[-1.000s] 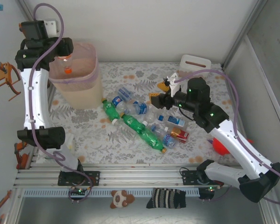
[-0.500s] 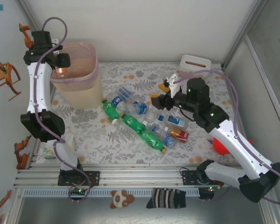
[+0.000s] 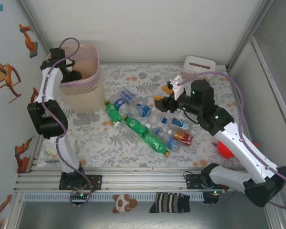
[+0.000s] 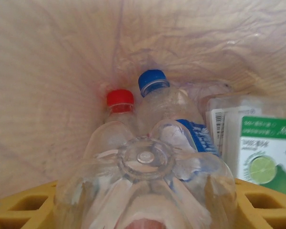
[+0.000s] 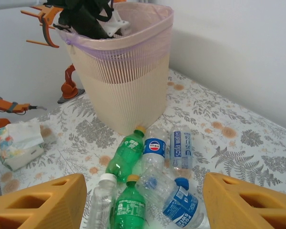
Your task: Put the plastic bottles in the bin
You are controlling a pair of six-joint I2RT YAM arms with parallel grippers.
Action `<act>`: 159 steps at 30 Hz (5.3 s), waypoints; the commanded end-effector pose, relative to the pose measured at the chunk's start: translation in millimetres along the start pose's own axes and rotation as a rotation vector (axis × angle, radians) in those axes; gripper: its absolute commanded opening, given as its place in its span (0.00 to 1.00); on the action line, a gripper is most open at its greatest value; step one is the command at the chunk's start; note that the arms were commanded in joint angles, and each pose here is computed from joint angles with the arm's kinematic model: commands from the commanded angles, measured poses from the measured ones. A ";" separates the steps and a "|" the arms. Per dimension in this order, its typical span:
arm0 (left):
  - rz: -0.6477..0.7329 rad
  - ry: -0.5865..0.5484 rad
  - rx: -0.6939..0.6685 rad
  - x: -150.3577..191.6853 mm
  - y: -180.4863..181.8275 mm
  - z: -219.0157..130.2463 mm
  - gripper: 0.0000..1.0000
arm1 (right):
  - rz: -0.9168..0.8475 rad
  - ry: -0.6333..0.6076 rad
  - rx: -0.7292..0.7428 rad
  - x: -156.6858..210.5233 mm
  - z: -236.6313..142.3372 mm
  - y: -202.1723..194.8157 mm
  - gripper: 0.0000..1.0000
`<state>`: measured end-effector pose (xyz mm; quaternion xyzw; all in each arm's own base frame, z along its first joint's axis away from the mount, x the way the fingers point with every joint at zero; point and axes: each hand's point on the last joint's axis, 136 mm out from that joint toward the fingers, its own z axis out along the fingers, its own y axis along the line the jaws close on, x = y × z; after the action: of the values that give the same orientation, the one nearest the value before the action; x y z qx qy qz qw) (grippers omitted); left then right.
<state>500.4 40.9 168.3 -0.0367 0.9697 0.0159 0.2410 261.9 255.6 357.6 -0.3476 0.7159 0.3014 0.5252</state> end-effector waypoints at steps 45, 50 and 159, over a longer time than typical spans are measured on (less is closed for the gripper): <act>-0.058 -0.440 0.468 -31.2 -70.7 -242.7 0.86 | 0.314 0.476 0.371 104.4 -32.6 -44.1 0.56; -0.073 -0.460 0.561 -7.8 -87.0 -260.9 0.86 | 0.401 0.577 0.407 140.4 -35.6 -43.2 0.52; -0.047 -0.286 0.800 125.4 -193.0 -233.4 0.85 | 0.996 0.449 0.870 229.6 97.5 -85.1 0.58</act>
<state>295.7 -168.5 296.6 0.0359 0.8660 -0.3551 0.3502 331.1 259.4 75.7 0.2275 0.9408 0.1332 0.2130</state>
